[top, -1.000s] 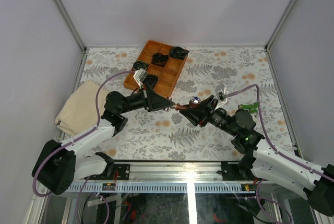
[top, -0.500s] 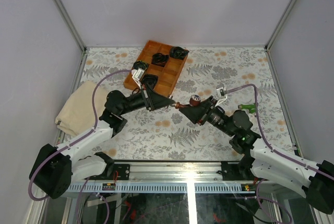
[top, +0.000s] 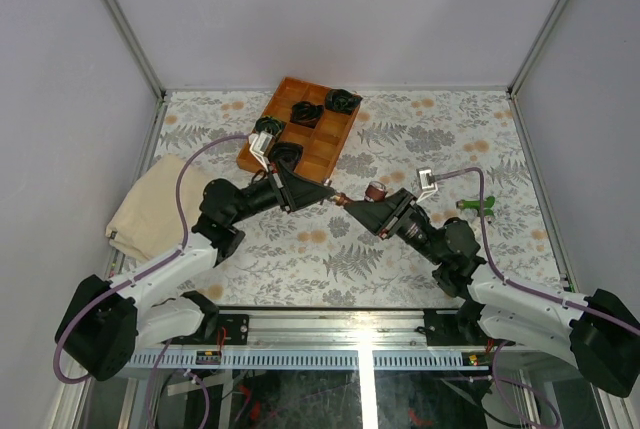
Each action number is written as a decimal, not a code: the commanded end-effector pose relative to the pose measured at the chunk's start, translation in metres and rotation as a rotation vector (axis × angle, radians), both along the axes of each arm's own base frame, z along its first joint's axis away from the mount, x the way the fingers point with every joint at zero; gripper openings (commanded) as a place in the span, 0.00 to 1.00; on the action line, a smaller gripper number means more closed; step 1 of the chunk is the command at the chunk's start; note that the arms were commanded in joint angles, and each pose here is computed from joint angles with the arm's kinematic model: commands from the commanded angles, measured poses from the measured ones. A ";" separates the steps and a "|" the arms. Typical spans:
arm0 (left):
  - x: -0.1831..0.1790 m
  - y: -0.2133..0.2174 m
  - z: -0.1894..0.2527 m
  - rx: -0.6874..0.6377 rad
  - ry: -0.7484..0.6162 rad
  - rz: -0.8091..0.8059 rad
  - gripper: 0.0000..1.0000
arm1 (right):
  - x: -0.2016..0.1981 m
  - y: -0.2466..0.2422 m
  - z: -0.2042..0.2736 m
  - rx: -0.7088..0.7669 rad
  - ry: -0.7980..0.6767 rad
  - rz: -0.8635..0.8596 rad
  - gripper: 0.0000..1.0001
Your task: Install the water faucets
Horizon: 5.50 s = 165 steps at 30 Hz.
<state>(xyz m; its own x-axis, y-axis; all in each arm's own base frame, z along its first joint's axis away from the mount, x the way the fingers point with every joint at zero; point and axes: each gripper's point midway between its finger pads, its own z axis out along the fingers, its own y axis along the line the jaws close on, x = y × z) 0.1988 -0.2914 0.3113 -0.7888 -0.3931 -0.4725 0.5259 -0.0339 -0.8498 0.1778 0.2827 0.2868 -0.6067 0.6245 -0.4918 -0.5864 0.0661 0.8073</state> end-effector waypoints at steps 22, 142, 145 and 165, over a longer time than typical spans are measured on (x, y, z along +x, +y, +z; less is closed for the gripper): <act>-0.067 0.001 0.026 -0.018 -0.826 -0.127 0.00 | -0.023 0.008 0.045 0.321 0.234 0.272 0.00; -0.076 0.005 0.034 0.315 -1.422 -0.168 0.00 | -0.042 0.008 0.074 0.560 0.551 0.598 0.00; -0.077 0.002 0.036 0.294 -1.410 -0.178 0.00 | -0.044 0.012 0.076 0.527 0.525 0.601 0.00; -0.081 0.003 0.036 0.228 -1.324 -0.127 0.00 | -0.033 0.011 0.061 0.234 0.328 0.300 0.67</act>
<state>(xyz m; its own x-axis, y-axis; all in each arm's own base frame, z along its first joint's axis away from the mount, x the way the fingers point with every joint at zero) 0.1202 -0.2860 0.3467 0.3135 -0.1358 -0.9398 0.9425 -0.0758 0.3254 0.1433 0.2993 0.3129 -0.9136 0.4060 -0.0206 -0.1405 -0.2678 0.9532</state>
